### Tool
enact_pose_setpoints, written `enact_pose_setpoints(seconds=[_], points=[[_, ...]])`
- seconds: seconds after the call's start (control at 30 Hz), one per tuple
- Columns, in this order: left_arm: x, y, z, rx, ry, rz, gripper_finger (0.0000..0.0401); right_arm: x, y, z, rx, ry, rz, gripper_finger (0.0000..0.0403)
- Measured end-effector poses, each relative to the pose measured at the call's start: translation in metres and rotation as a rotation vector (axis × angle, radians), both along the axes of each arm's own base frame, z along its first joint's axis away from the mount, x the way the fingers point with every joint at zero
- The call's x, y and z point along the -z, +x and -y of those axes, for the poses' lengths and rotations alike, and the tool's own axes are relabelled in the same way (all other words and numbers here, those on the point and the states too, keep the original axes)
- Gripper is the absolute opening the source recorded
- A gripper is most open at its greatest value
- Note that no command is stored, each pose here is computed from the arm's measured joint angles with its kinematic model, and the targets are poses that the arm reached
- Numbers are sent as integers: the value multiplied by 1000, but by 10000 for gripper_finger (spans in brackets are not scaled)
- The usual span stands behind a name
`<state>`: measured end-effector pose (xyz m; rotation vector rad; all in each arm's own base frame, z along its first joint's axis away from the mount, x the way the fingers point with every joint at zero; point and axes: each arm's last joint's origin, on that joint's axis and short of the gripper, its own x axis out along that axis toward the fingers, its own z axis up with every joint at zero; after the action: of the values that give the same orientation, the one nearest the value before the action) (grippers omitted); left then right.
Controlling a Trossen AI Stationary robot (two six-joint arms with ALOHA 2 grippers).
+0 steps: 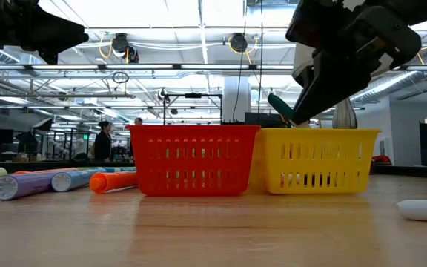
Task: Pick & Place Markers
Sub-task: Put the small green highlighter pen into the yellow bin
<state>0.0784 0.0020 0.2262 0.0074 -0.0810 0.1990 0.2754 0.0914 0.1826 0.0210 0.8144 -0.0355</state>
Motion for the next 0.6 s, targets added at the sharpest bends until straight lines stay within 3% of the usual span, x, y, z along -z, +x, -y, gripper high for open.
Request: enact_pose_setpoints(seconds=[0.6], points=[[0, 0, 0, 0, 0, 0, 134, 11, -3, 1, 6, 25, 45, 33]])
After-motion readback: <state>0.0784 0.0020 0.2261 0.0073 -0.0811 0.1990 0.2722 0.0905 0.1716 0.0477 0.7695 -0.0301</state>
